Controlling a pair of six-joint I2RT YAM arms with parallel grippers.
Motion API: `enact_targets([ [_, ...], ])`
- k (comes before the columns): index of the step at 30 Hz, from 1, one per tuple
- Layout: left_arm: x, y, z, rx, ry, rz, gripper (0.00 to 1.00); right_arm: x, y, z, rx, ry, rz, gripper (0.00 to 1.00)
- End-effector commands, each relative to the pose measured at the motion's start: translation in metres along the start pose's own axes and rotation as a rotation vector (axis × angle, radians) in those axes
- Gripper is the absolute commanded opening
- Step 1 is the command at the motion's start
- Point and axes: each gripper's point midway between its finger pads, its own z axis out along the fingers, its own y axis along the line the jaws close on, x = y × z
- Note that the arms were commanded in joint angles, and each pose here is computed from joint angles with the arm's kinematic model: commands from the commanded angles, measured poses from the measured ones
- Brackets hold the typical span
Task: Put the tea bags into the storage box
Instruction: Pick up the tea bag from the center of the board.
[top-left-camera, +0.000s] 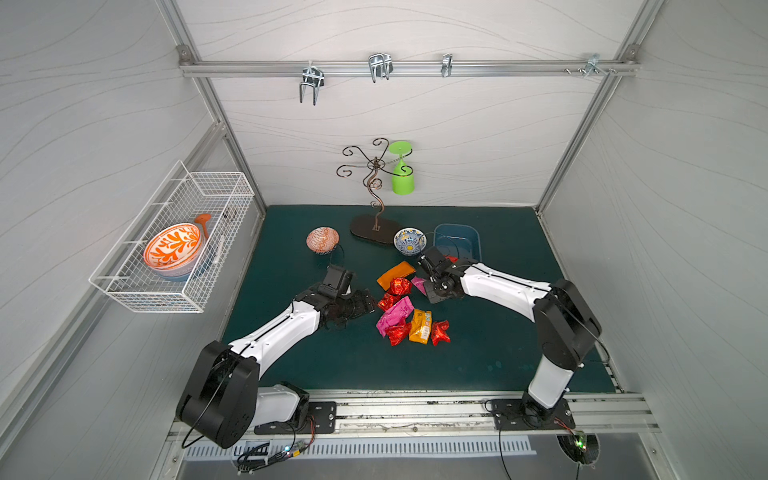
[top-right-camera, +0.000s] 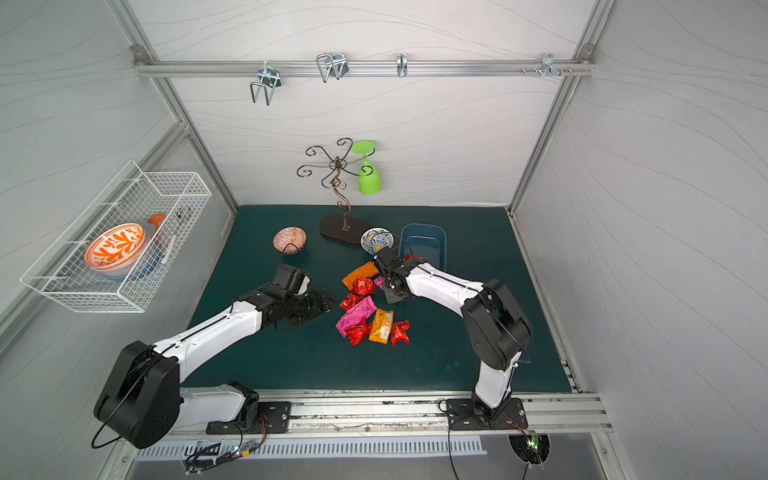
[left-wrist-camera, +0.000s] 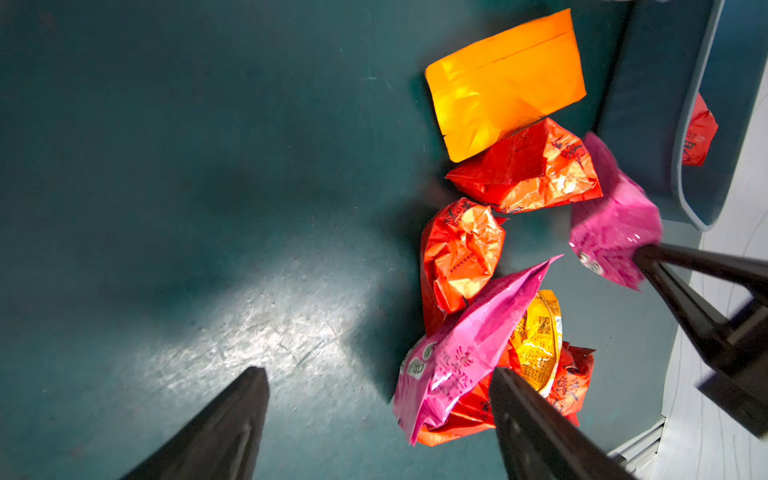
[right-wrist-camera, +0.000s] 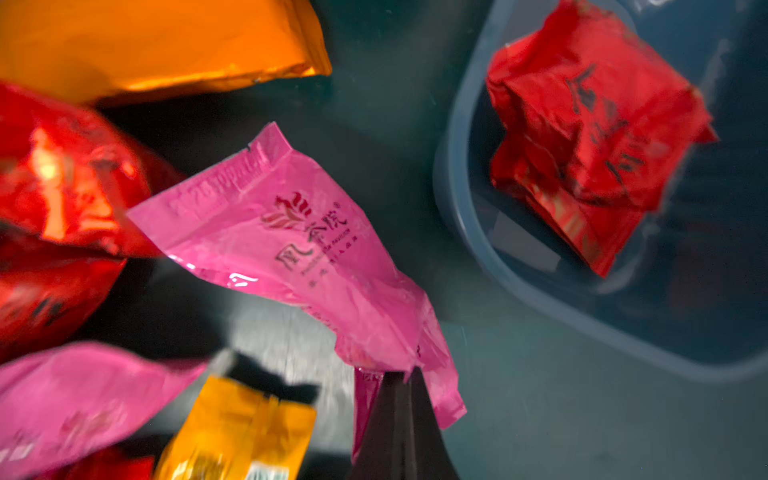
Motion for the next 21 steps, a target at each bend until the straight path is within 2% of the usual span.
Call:
enact_targets([
  [1, -0.006, -0.005, -0.004, 0.012, -0.034, 0.002, 0.88, 0.006, 0.002, -0.031, -0.064, -0.018, 0.024, 0.0],
  [6, -0.008, -0.008, -0.002, 0.02, -0.03, 0.0, 0.88, -0.008, -0.003, -0.068, -0.165, -0.1, 0.086, 0.0],
  [11, -0.009, -0.011, -0.001, 0.029, -0.025, 0.001, 0.88, -0.041, -0.036, -0.085, -0.233, -0.2, 0.225, 0.0],
  [16, -0.009, -0.011, -0.001, 0.028, -0.024, 0.001, 0.88, -0.078, -0.083, -0.074, -0.241, -0.274, 0.371, 0.0],
  [21, -0.008, -0.01, -0.004, 0.029, -0.03, 0.001, 0.88, -0.097, -0.134, -0.041, -0.14, -0.269, 0.503, 0.0],
])
